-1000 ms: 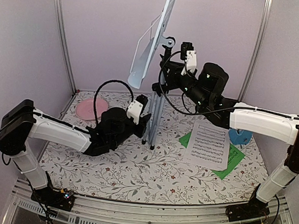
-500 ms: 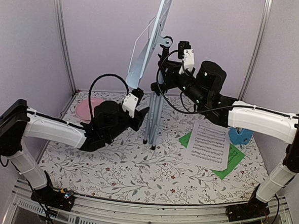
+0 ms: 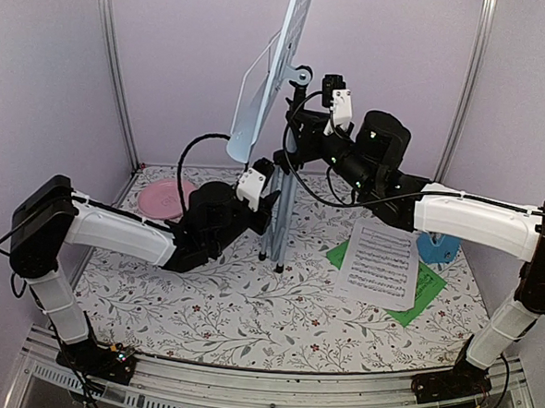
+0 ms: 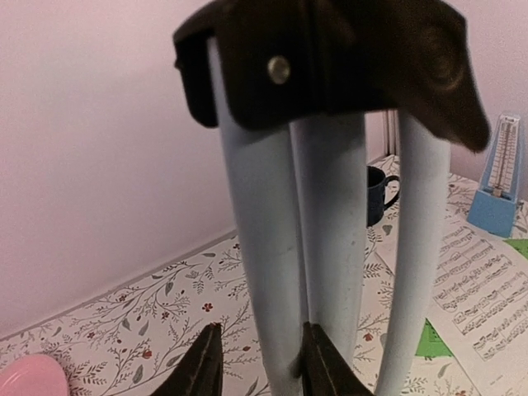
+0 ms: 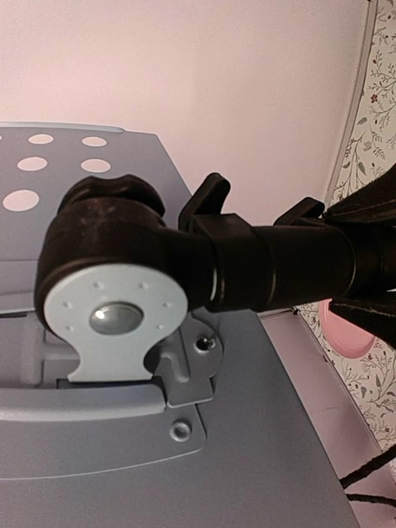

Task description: Set up the instrument practice props

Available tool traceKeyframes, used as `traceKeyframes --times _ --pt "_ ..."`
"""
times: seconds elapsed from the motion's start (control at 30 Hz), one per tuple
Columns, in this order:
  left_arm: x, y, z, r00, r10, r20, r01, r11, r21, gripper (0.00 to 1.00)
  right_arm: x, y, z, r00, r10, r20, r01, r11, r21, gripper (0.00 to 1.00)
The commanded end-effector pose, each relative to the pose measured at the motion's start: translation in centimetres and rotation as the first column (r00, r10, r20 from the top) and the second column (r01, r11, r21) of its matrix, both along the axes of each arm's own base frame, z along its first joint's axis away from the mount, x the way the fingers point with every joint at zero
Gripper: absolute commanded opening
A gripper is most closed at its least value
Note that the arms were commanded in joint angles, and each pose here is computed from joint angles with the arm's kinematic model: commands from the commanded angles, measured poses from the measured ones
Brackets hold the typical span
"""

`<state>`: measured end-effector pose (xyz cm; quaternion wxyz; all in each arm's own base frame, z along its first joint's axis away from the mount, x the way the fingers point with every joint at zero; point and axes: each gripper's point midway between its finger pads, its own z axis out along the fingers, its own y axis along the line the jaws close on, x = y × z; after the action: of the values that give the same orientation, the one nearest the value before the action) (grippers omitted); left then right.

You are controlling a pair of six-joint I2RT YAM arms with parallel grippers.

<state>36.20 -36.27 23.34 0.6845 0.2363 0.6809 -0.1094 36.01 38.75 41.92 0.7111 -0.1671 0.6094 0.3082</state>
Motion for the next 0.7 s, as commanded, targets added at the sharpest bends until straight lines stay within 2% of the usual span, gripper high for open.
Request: traceKeyframes --times 0.0,0.17,0.3,0.47,0.67 --pt "1.5 0.7 0.3 0.996 0.083 0.037 -0.083 0.996 0.010 0.31 -3.6 -3.9 12.9 0.970 -0.033 0.241 -0.047 0.947 0.318 0.00" --pt "2.7 0.4 -0.8 0.990 0.139 0.022 -0.140 0.990 0.033 0.30 -3.3 -3.7 12.6 0.973 -0.031 0.229 -0.045 0.946 0.321 0.00" --pt "2.9 -0.3 -0.8 0.992 0.120 0.023 -0.121 0.991 0.052 0.29 -3.3 -3.7 12.7 0.973 -0.033 0.226 -0.042 0.947 0.319 0.00" --pt "2.4 -0.4 -1.0 0.996 0.082 0.033 -0.086 0.987 0.139 0.15 -3.4 -4.0 13.5 0.968 -0.051 0.246 -0.029 0.950 0.310 0.00" --pt "1.8 0.8 -1.6 0.996 0.066 0.062 -0.079 0.967 0.241 0.05 -3.9 -4.7 15.3 0.955 -0.073 0.287 -0.022 0.949 0.316 0.00"
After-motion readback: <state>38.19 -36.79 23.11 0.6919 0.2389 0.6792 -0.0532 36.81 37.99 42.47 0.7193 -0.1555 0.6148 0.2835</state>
